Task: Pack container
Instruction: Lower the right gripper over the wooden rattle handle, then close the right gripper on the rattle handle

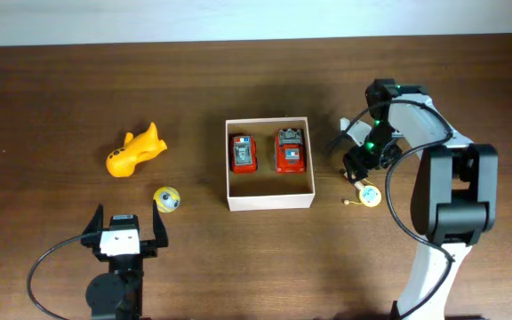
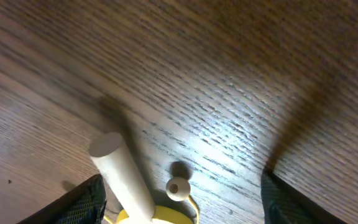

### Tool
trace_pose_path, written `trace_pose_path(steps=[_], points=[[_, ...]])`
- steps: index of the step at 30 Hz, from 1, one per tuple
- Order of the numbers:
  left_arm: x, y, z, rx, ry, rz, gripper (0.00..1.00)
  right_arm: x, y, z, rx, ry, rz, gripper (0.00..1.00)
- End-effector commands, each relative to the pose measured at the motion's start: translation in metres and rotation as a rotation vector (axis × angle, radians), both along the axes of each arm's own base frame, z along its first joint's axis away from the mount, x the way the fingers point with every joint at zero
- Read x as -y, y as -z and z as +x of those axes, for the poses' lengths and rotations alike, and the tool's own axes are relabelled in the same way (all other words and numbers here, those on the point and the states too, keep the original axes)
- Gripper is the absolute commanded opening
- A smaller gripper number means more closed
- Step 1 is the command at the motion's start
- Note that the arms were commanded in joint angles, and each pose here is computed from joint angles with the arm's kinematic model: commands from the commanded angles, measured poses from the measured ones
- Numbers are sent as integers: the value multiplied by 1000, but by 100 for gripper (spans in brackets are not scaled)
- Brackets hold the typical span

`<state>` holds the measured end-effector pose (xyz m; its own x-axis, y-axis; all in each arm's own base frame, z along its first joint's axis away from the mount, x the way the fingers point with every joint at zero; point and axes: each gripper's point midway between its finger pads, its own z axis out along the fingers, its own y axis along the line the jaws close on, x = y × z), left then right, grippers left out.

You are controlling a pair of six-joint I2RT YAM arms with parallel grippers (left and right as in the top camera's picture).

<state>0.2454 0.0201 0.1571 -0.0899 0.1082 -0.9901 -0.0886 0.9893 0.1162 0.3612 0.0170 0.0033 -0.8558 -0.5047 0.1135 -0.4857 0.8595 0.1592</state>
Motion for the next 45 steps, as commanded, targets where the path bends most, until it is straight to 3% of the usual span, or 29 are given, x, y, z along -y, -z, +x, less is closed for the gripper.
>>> trace_pose_path(steps=[1,13,30,45], points=[[0,0,0,3,3,9,99,-18,31,-31,-136,-6,60,74],[0,0,0,3,3,9,99,-47,44,-55,-186,-65,44,75],[0,0,0,3,3,9,99,-27,55,-39,-110,-12,39,44],[0,0,0,3,3,9,99,-26,59,-23,-50,43,33,35]])
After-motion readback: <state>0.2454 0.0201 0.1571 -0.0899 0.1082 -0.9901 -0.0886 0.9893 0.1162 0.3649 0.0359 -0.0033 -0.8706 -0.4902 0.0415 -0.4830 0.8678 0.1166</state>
